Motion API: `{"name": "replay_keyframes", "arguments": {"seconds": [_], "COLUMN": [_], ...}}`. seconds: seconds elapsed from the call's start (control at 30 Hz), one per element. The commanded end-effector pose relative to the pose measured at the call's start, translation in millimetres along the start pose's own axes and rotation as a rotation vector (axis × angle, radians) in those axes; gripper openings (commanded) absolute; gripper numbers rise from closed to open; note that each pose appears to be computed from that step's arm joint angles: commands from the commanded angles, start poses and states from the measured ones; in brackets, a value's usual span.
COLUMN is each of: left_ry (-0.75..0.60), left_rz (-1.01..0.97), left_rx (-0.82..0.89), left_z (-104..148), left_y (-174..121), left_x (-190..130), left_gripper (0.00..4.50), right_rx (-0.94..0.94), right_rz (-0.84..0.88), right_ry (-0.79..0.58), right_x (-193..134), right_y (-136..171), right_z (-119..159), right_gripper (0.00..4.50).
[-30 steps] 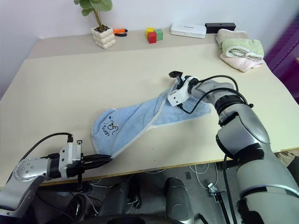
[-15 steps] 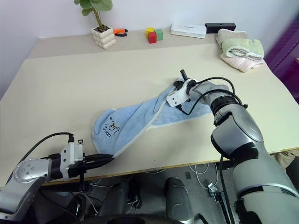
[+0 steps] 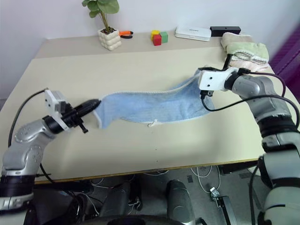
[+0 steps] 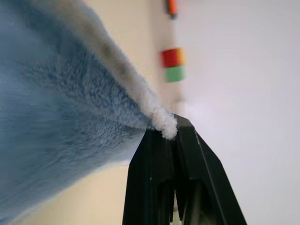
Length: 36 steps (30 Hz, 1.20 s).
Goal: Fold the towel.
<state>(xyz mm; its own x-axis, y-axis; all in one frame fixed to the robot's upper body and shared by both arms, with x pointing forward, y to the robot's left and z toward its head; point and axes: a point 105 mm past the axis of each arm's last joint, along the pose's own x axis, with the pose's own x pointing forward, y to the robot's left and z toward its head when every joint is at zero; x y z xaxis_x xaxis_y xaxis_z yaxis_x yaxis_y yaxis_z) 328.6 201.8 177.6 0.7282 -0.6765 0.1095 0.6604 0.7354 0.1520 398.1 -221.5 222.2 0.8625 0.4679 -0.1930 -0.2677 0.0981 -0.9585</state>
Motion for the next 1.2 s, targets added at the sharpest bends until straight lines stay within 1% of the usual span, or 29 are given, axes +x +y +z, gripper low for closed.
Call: {"name": "replay_keyframes", "arguments": {"seconds": [0.03,0.17,0.27,0.3,0.33,0.37,0.43,0.53,0.6,0.63,0.7,0.73,0.77,0.8,0.87,0.97,1.0,1.03,1.07,1.13,1.2], "left_ry": [-0.033,-0.070,-0.063,-0.071,-0.082,-0.096,-0.115,-0.130,-0.134,-0.133,-0.126,-0.122,-0.106,-0.088,-0.042,0.013,0.039,0.069,0.101,0.175,0.235], "left_rz": [0.039,0.084,0.173,0.187,0.208,0.212,0.216,0.220,0.201,0.188,0.168,0.147,0.101,0.063,-0.029,-0.107,-0.152,-0.195,-0.234,-0.295,-0.332], "left_rx": [0.147,0.276,0.379,0.402,0.429,0.462,0.496,0.573,0.611,0.623,0.643,0.647,0.638,0.630,0.598,0.551,0.512,0.469,0.462,0.435,0.418], "left_z": [16,43,67,75,88,101,116,135,141,141,140,136,127,115,88,63,52,41,30,9,-4], "left_y": [28,59,83,87,91,93,95,100,101,102,103,102,99,97,89,80,76,70,64,54,48], "left_x": [25,63,85,90,94,96,99,90,83,76,68,63,57,51,38,23,16,8,0,-17,-30], "left_gripper": [0.00,0.00,0.00,0.00,0.00,0.00,0.00,0.00,0.00,0.00,0.00,0.00,0.00,0.00,0.00,0.00,0.00,0.00,0.00,0.00,0.00], "right_rx": [-0.024,-0.058,-0.084,-0.099,-0.159,-0.175,-0.183,-0.183,-0.201,-0.181,-0.160,-0.142,-0.104,-0.115,-0.070,-0.029,-0.022,-0.015,0.000,0.020,0.031], "right_rz": [-0.139,-0.174,-0.211,-0.224,-0.246,-0.275,-0.326,-0.365,-0.355,-0.354,-0.341,-0.301,-0.225,-0.158,-0.043,0.042,0.081,0.151,0.214,0.260,0.273], "right_ry": [0.027,0.153,0.244,0.264,0.323,0.353,0.377,0.349,0.337,0.308,0.265,0.243,0.219,0.216,0.197,0.193,0.193,0.187,0.182,0.191,0.205], "right_x": [-6,12,31,35,37,38,38,34,30,26,21,18,15,8,-5,-19,-23,-28,-34,-42,-47], "right_y": [-43,-47,-54,-58,-66,-77,-92,-108,-110,-110,-109,-100,-82,-66,-34,-8,3,19,33,44,47], "right_z": [10,-10,-23,-25,-30,-30,-29,-22,-23,-21,-17,-16,-16,-17,-12,-3,-1,1,2,2,1], "right_gripper": [0.06,0.06,0.06,0.06,0.06,0.06,0.06,0.06,0.06,0.06,0.06,0.06,0.06,0.06,0.06,0.06,0.06,0.06,0.06,0.06,0.06]}}
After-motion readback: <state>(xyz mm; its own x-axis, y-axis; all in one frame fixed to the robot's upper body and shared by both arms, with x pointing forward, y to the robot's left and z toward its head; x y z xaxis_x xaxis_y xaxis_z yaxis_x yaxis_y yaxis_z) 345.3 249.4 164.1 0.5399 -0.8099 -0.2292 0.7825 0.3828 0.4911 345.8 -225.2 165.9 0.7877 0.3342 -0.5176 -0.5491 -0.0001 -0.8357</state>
